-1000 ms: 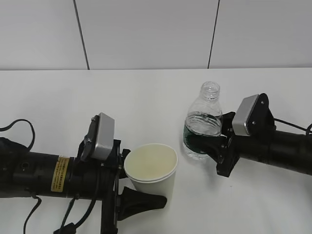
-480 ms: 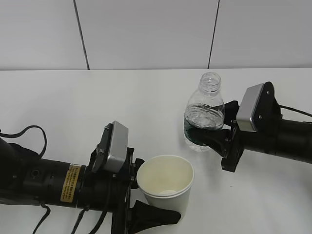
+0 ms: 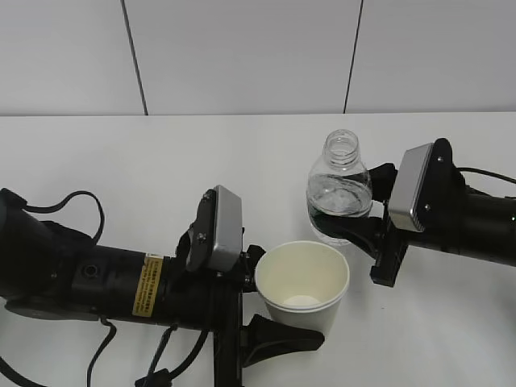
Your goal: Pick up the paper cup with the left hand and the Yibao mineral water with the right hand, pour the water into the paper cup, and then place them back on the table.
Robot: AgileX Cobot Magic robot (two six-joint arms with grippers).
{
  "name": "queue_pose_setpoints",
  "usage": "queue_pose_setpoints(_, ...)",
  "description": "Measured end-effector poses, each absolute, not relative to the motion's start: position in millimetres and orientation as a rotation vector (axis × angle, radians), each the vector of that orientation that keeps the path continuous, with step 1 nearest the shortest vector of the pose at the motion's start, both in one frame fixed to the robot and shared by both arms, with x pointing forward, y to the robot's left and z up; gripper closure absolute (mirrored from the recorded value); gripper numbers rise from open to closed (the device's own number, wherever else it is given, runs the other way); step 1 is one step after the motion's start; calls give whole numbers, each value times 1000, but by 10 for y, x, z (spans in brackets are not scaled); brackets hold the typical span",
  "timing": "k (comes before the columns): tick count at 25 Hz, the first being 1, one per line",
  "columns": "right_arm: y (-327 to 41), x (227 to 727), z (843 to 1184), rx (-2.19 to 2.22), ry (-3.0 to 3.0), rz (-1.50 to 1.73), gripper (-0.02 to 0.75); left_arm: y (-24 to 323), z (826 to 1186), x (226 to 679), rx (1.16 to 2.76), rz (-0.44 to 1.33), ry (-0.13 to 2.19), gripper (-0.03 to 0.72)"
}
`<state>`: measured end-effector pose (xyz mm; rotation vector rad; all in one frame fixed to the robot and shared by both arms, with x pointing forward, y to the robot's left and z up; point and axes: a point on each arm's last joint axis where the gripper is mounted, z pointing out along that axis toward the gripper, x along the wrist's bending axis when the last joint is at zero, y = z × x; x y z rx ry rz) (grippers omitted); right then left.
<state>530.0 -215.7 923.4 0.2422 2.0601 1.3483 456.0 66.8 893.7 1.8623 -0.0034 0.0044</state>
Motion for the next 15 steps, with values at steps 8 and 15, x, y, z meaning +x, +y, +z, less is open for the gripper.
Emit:
queue_pose_setpoints(8, -2182, 5333, 9244, 169, 2016, 1258, 356, 647, 8806, 4630, 1925, 23, 52, 265)
queue_pose_setpoints(15, -2213, 5373, 9263, 61, 1953, 1131, 356, 583, 8878, 4775, 1888, 83, 97, 265)
